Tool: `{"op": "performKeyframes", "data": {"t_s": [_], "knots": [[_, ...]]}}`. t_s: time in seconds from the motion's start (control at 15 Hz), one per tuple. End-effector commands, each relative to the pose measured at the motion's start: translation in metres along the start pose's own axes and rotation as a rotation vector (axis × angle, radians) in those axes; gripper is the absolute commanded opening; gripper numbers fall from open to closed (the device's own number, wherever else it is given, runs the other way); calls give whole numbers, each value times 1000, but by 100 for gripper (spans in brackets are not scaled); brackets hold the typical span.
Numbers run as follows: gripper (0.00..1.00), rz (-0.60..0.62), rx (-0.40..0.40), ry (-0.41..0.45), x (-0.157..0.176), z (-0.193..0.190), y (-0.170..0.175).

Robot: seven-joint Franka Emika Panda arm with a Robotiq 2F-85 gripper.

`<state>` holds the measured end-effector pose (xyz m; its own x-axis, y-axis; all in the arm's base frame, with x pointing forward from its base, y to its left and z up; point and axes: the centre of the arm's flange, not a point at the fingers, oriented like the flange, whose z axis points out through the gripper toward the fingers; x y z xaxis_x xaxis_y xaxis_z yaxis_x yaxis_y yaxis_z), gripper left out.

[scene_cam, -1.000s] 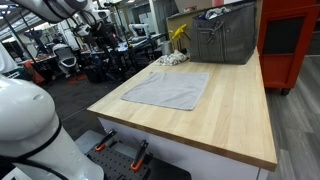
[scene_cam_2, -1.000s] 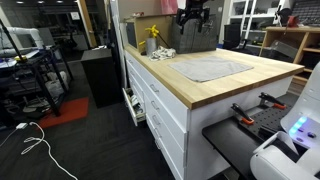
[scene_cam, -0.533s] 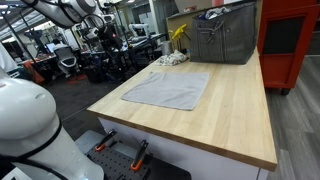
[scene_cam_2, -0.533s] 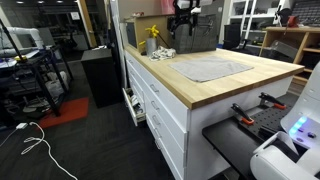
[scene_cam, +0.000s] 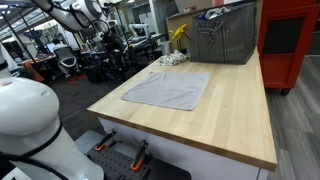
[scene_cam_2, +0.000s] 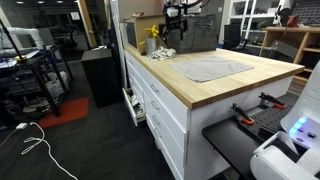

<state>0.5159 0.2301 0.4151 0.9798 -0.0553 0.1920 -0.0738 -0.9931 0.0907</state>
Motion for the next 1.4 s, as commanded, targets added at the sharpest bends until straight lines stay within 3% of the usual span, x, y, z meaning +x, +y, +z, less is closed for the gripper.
{"op": "performKeyframes", "data": {"t_s": [0.0,0.4,1.0,1.33], "knots": [[100,18,-23,-33,24,9,-12],[100,30,-38,-70,42,29,-18],[100,7,-16,-69,31,37,-15],[100,28,-23,-81,44,46,-24]]}}
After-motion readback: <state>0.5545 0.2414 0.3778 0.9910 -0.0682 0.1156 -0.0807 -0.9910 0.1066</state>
